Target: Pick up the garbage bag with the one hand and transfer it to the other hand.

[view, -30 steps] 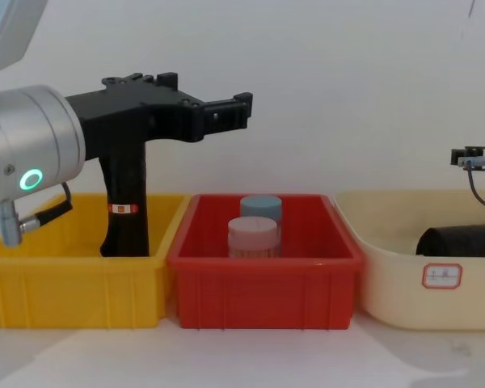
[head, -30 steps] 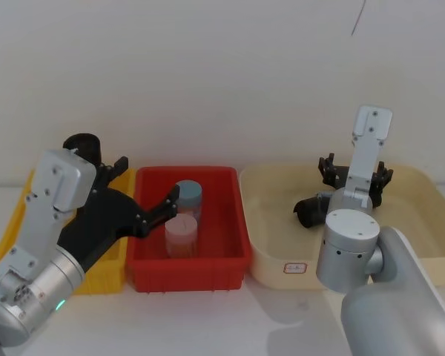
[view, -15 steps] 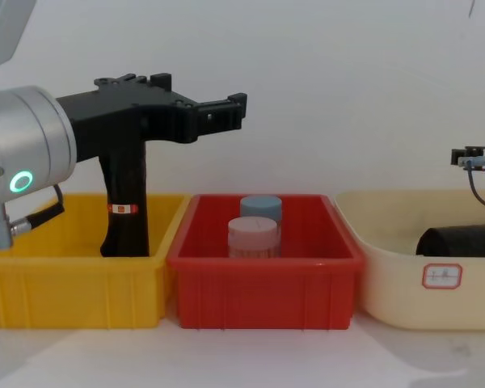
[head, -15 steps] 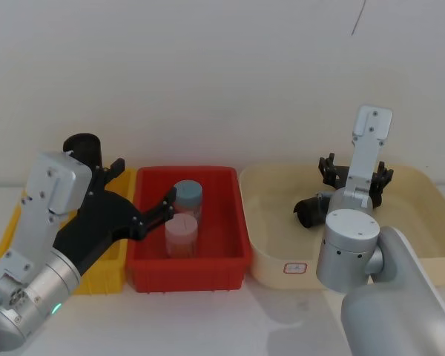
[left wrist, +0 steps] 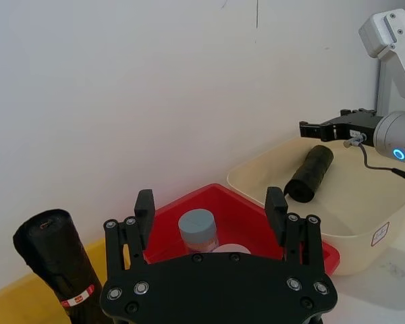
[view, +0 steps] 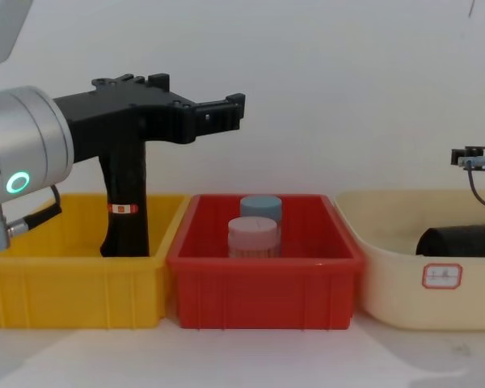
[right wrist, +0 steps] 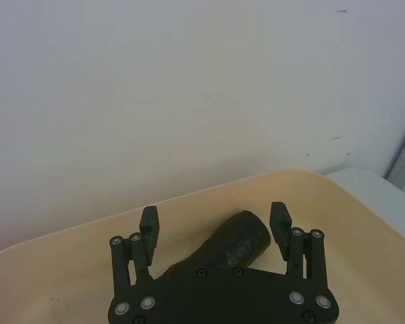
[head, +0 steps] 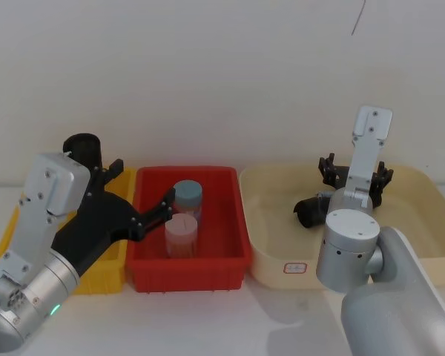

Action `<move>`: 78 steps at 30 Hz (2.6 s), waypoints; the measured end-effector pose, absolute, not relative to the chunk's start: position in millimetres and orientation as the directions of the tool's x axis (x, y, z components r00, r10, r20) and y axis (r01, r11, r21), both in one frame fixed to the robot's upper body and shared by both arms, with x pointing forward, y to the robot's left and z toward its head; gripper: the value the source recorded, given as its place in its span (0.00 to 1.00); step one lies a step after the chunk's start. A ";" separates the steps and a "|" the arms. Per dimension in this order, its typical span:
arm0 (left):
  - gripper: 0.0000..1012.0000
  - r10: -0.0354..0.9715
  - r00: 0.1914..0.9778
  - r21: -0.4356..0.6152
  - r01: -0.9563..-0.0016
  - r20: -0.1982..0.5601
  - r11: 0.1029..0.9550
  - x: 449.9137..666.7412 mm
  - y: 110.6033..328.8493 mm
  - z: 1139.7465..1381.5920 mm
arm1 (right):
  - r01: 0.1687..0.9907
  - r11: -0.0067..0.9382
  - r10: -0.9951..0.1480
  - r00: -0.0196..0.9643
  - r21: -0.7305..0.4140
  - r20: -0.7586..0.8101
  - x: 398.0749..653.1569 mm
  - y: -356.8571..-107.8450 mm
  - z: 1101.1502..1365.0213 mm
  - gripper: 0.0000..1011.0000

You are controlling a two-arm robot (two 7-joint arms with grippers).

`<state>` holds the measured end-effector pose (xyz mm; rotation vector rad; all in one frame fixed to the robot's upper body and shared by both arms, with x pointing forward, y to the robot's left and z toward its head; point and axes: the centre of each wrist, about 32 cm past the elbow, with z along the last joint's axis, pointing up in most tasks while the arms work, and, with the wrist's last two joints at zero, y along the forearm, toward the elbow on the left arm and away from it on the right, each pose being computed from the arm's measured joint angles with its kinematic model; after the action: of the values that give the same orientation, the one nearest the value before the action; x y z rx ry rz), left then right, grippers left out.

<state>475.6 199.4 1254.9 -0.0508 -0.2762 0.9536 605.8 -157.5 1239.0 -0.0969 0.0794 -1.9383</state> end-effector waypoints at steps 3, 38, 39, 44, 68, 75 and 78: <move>0.99 0.811 0.546 -0.164 -0.798 0.210 0.580 475.4 199.5 1254.8 | 0.927 -0.361 -0.933 -0.360 -0.102 0.030 605.8 -157.5 1238.9 0.99; 0.99 0.811 0.546 -0.164 -0.798 0.210 0.580 475.1 199.8 1254.8 | 0.927 -0.361 -0.933 -0.360 -0.102 0.030 605.8 -157.5 1238.9 0.99; 0.99 0.811 0.546 -0.164 -0.798 0.210 0.580 475.1 199.8 1254.8 | 0.927 -0.361 -0.933 -0.360 -0.102 0.030 605.8 -157.5 1238.9 0.99; 0.99 0.814 0.542 -0.160 -0.802 0.209 0.575 475.7 199.4 1252.8 | 0.927 -0.360 -0.933 -0.359 -0.101 0.030 604.8 -158.6 1237.9 0.99; 0.99 0.880 0.409 -0.087 -0.894 0.241 0.439 491.6 198.2 1205.5 | 0.987 -0.161 -0.987 -0.161 -0.020 0.018 552.1 -204.5 1208.6 0.99; 0.99 0.882 0.405 -0.086 -0.896 0.242 0.435 492.0 198.3 1204.3 | 0.997 -0.079 -0.997 -0.079 0.002 0.022 532.6 -215.0 1201.8 0.99; 0.99 0.882 0.404 -0.086 -0.896 0.243 0.435 492.0 198.4 1204.3 | 0.999 -0.050 -0.998 -0.051 0.010 0.024 525.8 -218.2 1200.2 0.99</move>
<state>492.0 198.4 1204.3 0.0614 -0.2676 1.1233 525.8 -218.2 1200.2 -0.0121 -0.0264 -1.6212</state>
